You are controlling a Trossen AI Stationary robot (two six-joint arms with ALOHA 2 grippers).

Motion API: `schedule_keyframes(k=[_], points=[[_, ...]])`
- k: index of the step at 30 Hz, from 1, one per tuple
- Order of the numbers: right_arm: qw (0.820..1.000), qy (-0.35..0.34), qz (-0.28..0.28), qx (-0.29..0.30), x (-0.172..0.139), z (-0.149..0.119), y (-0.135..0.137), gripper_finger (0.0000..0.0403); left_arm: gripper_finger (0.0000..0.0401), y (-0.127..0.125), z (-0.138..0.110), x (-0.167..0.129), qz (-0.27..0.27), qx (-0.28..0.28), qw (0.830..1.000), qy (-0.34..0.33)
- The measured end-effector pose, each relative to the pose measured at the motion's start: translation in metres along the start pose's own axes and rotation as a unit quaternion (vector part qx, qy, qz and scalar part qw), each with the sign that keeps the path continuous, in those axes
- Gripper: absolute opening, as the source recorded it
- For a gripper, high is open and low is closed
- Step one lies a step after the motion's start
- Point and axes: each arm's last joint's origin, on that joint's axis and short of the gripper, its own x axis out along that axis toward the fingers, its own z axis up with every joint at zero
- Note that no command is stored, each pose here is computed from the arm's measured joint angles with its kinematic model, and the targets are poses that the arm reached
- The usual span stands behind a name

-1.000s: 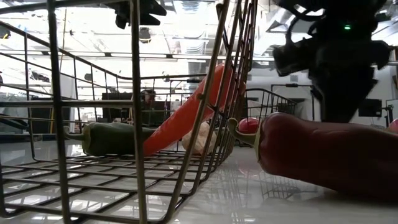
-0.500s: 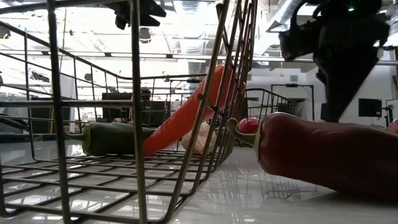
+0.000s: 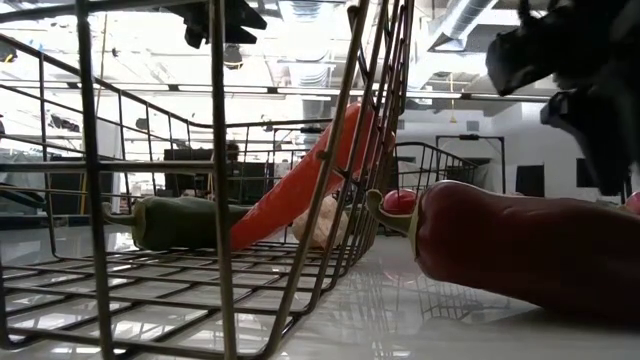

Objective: Sort produce into baskets
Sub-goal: Put the top red chili pepper into the gold wire basket

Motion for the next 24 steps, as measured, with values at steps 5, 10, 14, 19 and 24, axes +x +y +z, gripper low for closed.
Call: schedule_keyframes(k=[5, 10, 14, 19, 24], points=[[0.998, -0.002, -0.004, -0.062, 0.003, -0.013, 0.013, 0.0291, 0.0256, 0.000, 0.000, 0.000, 0.002, 0.000, 1.000, 0.000], [0.990, -0.030, -0.043, -0.128, 0.018, -0.022, 0.028, 0.0290, 0.0256, 0.000, 0.000, 0.000, 0.003, 0.000, 1.000, 0.000], [0.983, -0.036, -0.090, -0.158, 0.031, -0.029, 0.034, 0.0289, 0.0256, 0.000, 0.000, 0.000, 0.003, 0.001, 1.000, 0.001], [0.979, -0.042, -0.111, -0.168, 0.038, -0.032, 0.037, 0.0264, 0.0256, 0.001, 0.000, 0.000, 0.010, 0.000, 1.000, 0.001], [0.982, -0.047, -0.104, -0.153, 0.036, -0.027, 0.035, 0.0207, 0.0256, 0.001, 0.000, 0.000, 0.025, 0.000, 1.000, 0.001]])
